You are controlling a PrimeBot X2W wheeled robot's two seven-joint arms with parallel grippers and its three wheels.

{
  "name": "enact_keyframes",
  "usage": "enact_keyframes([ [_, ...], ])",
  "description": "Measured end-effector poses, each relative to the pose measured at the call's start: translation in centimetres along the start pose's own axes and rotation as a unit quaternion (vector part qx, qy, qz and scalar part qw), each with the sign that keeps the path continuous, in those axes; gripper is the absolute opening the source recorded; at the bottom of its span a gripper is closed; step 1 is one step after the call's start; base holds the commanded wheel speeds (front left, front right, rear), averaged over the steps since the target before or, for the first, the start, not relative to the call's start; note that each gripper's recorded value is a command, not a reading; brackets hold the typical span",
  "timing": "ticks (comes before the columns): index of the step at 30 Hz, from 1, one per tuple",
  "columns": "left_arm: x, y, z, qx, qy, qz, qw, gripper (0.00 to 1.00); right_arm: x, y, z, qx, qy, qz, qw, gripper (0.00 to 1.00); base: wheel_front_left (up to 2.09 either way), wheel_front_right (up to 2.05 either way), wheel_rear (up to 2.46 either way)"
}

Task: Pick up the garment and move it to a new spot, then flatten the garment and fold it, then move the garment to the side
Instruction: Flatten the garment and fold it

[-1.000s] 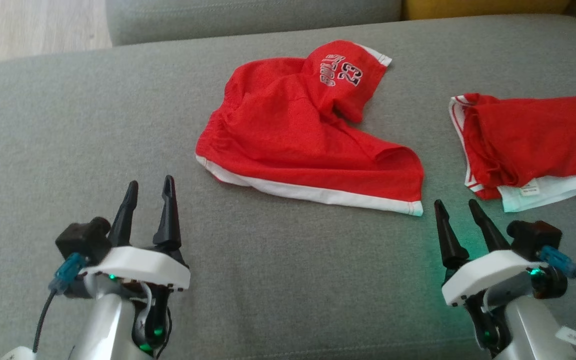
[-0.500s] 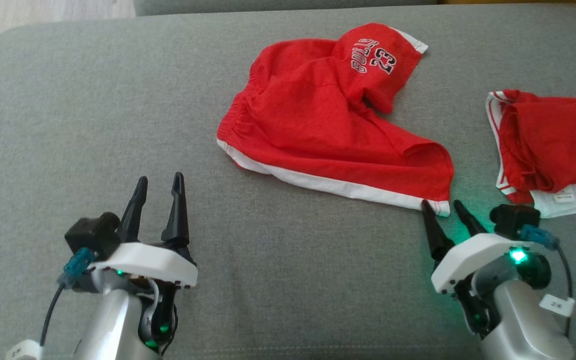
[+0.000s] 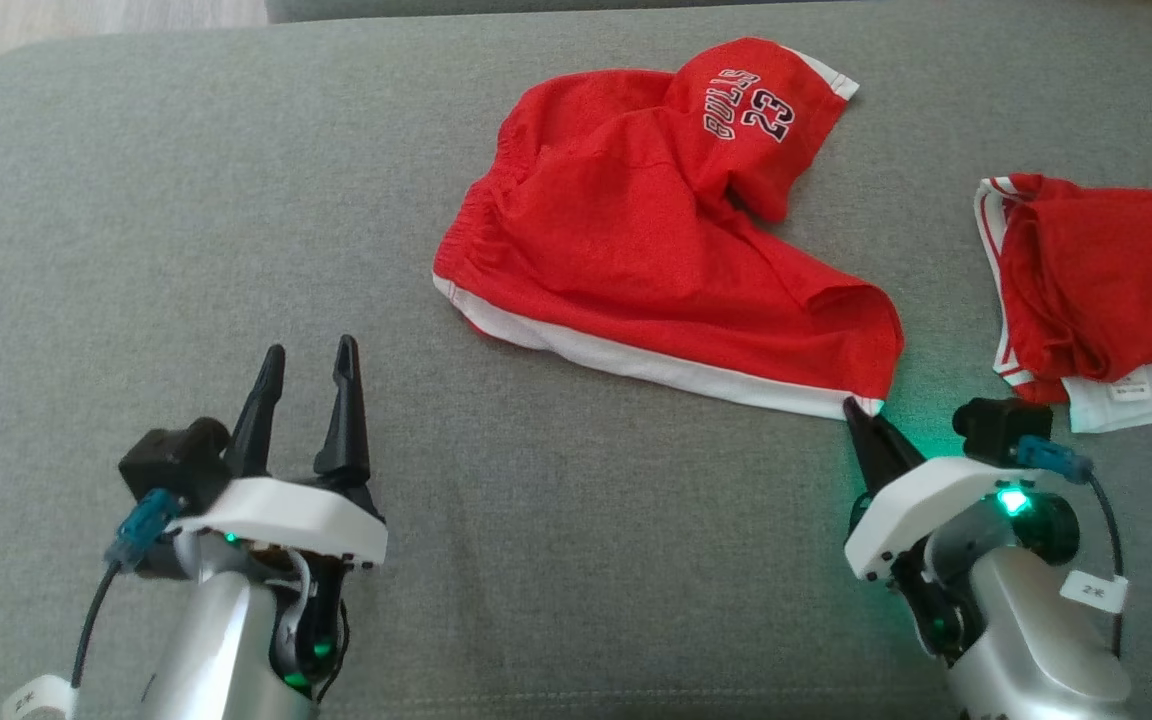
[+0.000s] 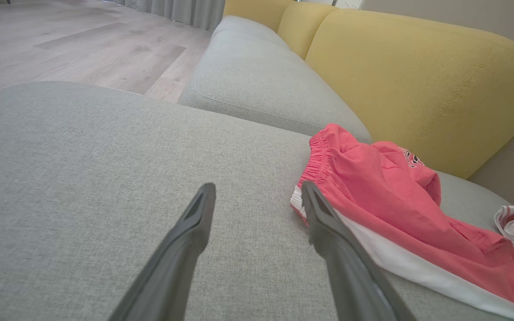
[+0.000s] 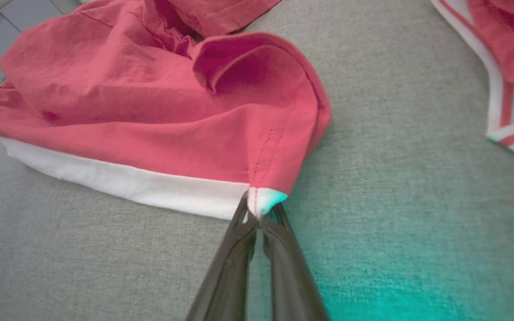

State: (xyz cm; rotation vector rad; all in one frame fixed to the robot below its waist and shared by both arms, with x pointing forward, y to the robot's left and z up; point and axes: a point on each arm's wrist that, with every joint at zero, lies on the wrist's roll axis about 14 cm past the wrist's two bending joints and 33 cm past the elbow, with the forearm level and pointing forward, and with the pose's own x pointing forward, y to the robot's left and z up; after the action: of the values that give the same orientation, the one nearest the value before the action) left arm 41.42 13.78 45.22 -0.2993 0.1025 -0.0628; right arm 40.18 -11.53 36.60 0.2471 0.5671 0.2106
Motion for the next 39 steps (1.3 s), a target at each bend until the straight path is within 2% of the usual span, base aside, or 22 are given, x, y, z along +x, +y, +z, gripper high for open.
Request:
enact_keyframes([
  [7,0.4,-0.3,-0.1,0.009,0.002,-0.009,1.000,1.00,-0.6,-2.7,1.1,0.002,-0.017,-0.031,0.999,0.00,0.00,0.00,0.00],
  [14,1.3,-2.6,-2.0,0.041,0.033,-0.067,0.996,1.00,-0.9,-4.3,1.4,0.002,-0.019,-0.049,0.999,0.00,0.00,0.00,0.00],
  [23,3.7,-6.9,-4.6,0.122,0.077,-0.180,0.973,1.00,-0.3,-4.9,1.9,-0.004,-0.018,-0.055,0.998,0.00,0.00,0.00,0.00],
  [30,4.5,-8.0,-6.9,0.145,0.113,-0.212,0.960,1.00,-0.2,-5.4,1.9,-0.005,-0.015,-0.061,0.998,0.00,0.00,0.00,0.00],
  [39,4.7,-8.8,-8.1,0.143,0.133,-0.232,0.953,1.00,-0.1,-6.0,2.7,-0.006,-0.023,-0.067,0.997,0.00,0.00,0.00,0.00],
])
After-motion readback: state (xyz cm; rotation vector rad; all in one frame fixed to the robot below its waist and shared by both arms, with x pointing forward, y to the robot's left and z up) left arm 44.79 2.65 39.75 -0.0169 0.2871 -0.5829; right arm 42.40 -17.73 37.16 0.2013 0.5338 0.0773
